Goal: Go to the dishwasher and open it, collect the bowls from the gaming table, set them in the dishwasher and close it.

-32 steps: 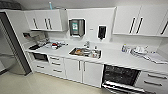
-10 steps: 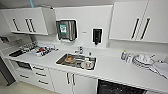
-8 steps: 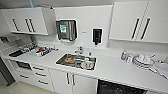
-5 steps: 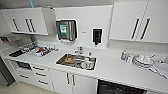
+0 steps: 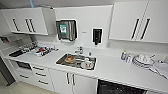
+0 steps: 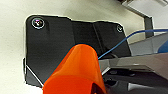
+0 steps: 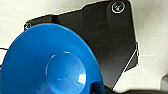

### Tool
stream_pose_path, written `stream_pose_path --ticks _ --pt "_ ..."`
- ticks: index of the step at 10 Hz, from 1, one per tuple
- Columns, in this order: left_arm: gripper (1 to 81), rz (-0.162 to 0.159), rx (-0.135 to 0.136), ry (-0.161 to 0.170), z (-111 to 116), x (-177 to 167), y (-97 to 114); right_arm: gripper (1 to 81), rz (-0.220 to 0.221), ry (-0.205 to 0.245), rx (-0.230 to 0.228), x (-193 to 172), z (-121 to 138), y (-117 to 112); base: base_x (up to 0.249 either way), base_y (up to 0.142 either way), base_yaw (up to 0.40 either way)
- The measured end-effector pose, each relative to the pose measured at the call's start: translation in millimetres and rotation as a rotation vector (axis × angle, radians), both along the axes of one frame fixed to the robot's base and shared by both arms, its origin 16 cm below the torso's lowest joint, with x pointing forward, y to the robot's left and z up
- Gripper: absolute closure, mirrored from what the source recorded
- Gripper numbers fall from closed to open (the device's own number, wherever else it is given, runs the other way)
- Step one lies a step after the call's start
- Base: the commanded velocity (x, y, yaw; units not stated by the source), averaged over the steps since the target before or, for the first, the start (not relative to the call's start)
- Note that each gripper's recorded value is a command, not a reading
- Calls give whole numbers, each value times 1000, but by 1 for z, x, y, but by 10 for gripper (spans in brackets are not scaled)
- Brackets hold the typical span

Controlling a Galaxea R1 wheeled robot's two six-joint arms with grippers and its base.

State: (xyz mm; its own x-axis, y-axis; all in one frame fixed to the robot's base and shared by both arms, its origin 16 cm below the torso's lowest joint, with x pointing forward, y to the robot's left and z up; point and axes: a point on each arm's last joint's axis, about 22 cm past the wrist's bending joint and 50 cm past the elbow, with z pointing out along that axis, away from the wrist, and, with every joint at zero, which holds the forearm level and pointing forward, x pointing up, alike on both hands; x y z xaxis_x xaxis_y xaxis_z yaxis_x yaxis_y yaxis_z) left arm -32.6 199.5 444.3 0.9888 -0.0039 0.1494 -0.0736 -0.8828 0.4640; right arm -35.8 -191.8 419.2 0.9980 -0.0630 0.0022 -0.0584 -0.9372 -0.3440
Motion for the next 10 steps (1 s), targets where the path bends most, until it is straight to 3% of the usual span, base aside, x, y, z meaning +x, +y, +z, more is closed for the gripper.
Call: stream_pose_path --ticks 4,6,8,10 --pt "811 16 -110 76 27 -18 -5 811 -23 77 13 -27 -1 2 0 0 0" --pt "811 27 -139 122 41 -26 7 811 -30 122 16 -40 -2 3 0 0 0" --pt "811 36 -179 123 59 -13 12 811 -16 147 16 -52 -1 6 0 0 0" --pt "811 52 -212 111 80 6 25 811 -17 143 18 -50 -1 5 0 0 0"
